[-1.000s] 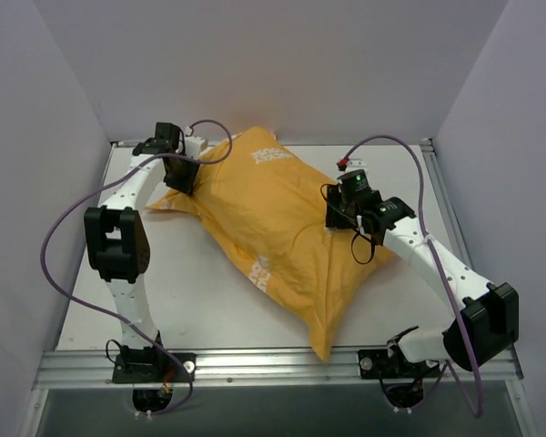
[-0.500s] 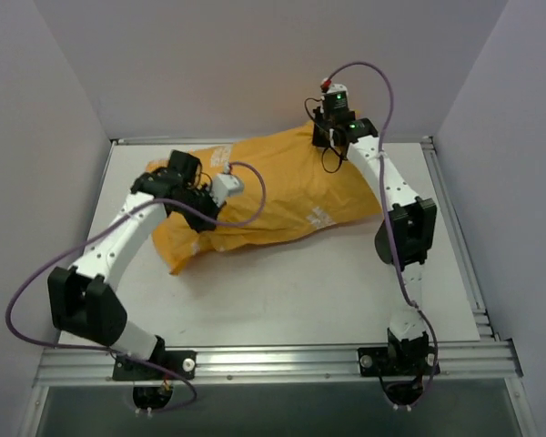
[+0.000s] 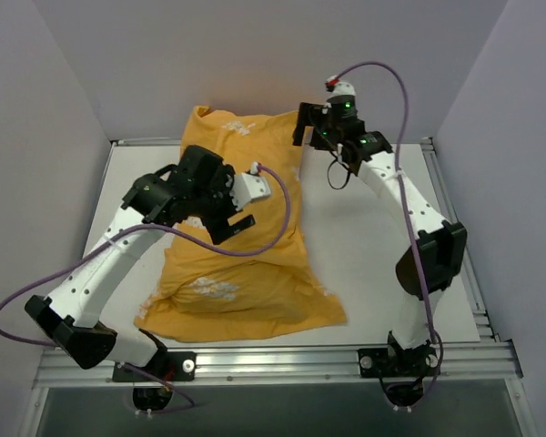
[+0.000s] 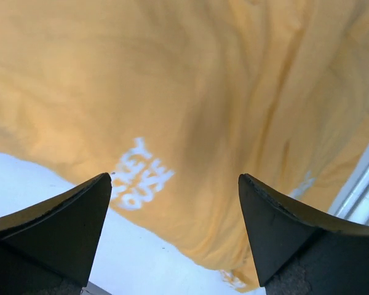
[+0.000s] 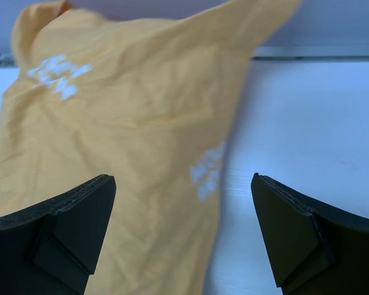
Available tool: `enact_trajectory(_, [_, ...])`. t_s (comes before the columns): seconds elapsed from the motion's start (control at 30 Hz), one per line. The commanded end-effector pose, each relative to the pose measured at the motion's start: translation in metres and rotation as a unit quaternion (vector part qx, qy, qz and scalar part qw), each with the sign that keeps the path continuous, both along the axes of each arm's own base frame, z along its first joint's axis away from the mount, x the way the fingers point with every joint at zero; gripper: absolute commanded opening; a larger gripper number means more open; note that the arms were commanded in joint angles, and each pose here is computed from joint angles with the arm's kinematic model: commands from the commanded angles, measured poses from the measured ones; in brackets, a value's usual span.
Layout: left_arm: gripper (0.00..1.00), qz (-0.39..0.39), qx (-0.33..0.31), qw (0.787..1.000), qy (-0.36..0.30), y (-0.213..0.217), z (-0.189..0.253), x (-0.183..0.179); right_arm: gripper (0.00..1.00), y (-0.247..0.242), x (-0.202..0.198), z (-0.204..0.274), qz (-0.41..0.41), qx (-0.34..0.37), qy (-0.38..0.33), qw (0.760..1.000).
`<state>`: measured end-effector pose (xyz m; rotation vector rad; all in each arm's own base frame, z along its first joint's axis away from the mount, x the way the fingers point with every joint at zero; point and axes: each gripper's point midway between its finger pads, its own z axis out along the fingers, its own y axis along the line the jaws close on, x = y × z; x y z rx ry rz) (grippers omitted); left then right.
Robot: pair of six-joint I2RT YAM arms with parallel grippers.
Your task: Remove the pillowcase from the pillow
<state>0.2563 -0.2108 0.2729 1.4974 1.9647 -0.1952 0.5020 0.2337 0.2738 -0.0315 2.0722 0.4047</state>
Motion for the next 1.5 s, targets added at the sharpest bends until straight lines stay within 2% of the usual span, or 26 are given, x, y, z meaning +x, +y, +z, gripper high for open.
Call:
enact_trajectory(0.0, [0.94, 0.099, -0.065, 0.992, -0.052, 0.047, 0.047, 0.037, 1.0, -0.047, -0.025, 0.029, -0.069, 0.001, -0.029, 0.997])
enact_trajectory(0.1, [0.94, 0.176, -0.079, 0.98, -0.048, 0.092, 0.033, 0.069, 0.99, -0.042, -0.06, -0.005, -0.049, 0.005, 0.004, 0.999])
enact_trajectory(0.23, [0.94, 0.254, 0.0, 0.967, 0.012, 0.131, -0.049, 0.097, 0.98, 0.006, -0.11, -0.054, 0.029, 0.048, 0.051, 0.997])
enact_trajectory(0.37, [0.98, 0.3, -0.033, 0.952, 0.056, 0.151, -0.09, 0.116, 0.9, 0.031, -0.129, -0.097, 0.074, 0.08, 0.099, 0.989])
enact_trajectory(0.43, [0.84, 0.305, -0.037, 0.948, 0.084, 0.15, -0.105, 0.113, 0.58, 0.035, -0.121, -0.115, 0.078, 0.073, 0.114, 0.988])
enact_trajectory(0.47, [0.67, 0.294, -0.047, 0.949, 0.105, 0.143, -0.114, 0.106, 0.3, 0.036, -0.112, -0.133, 0.077, 0.061, 0.13, 0.987])
enact_trajectory(0.5, [0.57, 0.288, -0.053, 0.95, 0.112, 0.138, -0.115, 0.101, 0.17, 0.042, -0.096, -0.118, 0.083, 0.068, 0.113, 0.988])
enact_trajectory(0.57, [0.34, 0.274, -0.061, 0.951, 0.129, 0.128, -0.123, 0.089, 0.0, 0.052, -0.075, -0.134, 0.089, 0.057, 0.13, 0.986])
enact_trajectory(0.6, [0.28, 0.254, -0.075, 0.956, 0.128, 0.116, -0.116, 0.08, 0.0, 0.066, -0.051, -0.096, 0.103, 0.064, 0.092, 0.988])
enact_trajectory(0.63, [0.26, 0.236, -0.074, 0.96, 0.132, 0.11, -0.116, 0.071, 0.0, 0.073, -0.043, -0.092, 0.109, 0.059, 0.095, 0.988])
enact_trajectory(0.7, [0.26, 0.199, -0.076, 0.969, 0.126, 0.095, -0.11, 0.049, 0.0, 0.093, -0.017, -0.1, 0.122, 0.057, 0.101, 0.986])
enact_trajectory(0.73, [0.26, 0.164, -0.07, 0.976, 0.122, 0.079, -0.108, 0.036, 0.0, 0.109, 0.001, -0.049, 0.139, 0.082, 0.06, 0.985])
enact_trajectory(0.77, [0.26, 0.15, -0.069, 0.98, 0.114, 0.073, -0.106, 0.028, 0.0, 0.121, 0.013, -0.067, 0.145, 0.082, 0.072, 0.983])
enact_trajectory(0.83, [0.28, 0.119, -0.071, 0.986, 0.092, 0.059, -0.096, 0.011, 0.0, 0.14, 0.022, -0.02, 0.165, 0.106, 0.032, 0.98])
enact_trajectory(0.87, [0.29, 0.114, -0.075, 0.987, 0.086, 0.057, -0.091, 0.008, 0.04, 0.144, 0.027, -0.026, 0.166, 0.106, 0.034, 0.98])
enact_trajectory(0.93, [0.38, 0.118, -0.086, 0.987, 0.072, 0.057, -0.078, 0.005, 0.27, 0.139, 0.031, -0.015, 0.157, 0.108, 0.02, 0.981])
enact_trajectory(0.97, [0.42, 0.118, -0.089, 0.987, 0.071, 0.057, -0.073, 0.005, 0.57, 0.125, 0.03, -0.014, 0.134, 0.097, 0.018, 0.986])
enact_trajectory(1.0, [0.44, 0.118, -0.09, 0.986, 0.069, 0.057, -0.07, 0.005, 0.67, 0.115, 0.031, -0.014, 0.12, 0.092, 0.015, 0.988])
enact_trajectory(1.07, [0.51, 0.123, -0.097, 0.986, 0.059, 0.056, -0.059, 0.009, 0.77, 0.075, 0.033, -0.008, 0.073, 0.083, 0.005, 0.994])
enact_trajectory(1.13, [0.56, 0.15, -0.107, 0.982, 0.036, 0.056, -0.047, 0.024, 0.79, 0.042, 0.033, -0.004, 0.029, 0.074, 0.002, 0.997])
enact_trajectory(1.17, [0.62, 0.18, -0.1, 0.979, 0.003, 0.065, -0.038, 0.039, 0.79, 0.019, 0.027, 0.023, 0.005, 0.075, -0.02, 0.997])
enact_trajectory(1.27, [0.8, 0.225, -0.093, 0.969, -0.038, 0.074, -0.024, 0.071, 0.8, -0.021, -0.002, 0.037, -0.056, 0.04, -0.037, 0.997])
enact_trajectory(1.33, [0.85, 0.2, -0.057, 0.978, -0.011, 0.07, -0.04, 0.071, 0.81, -0.026, -0.03, 0.013, -0.062, 0.007, -0.02, 0.998])
enact_trajectory(1.37, [0.86, 0.185, -0.05, 0.981, 0.002, 0.064, -0.044, 0.068, 0.82, -0.03, -0.05, 0.03, -0.059, 0.014, -0.035, 0.998])
enact_trajectory(1.43, [0.9, 0.121, -0.037, 0.991, 0.031, 0.043, -0.05, 0.05, 0.83, -0.028, -0.081, -0.007, -0.041, 0.011, 0.001, 0.999])
enact_trajectory(1.47, [0.91, 0.1, -0.033, 0.994, 0.037, 0.035, -0.053, 0.043, 0.83, -0.03, -0.098, 0.003, -0.036, 0.029, -0.008, 0.999])
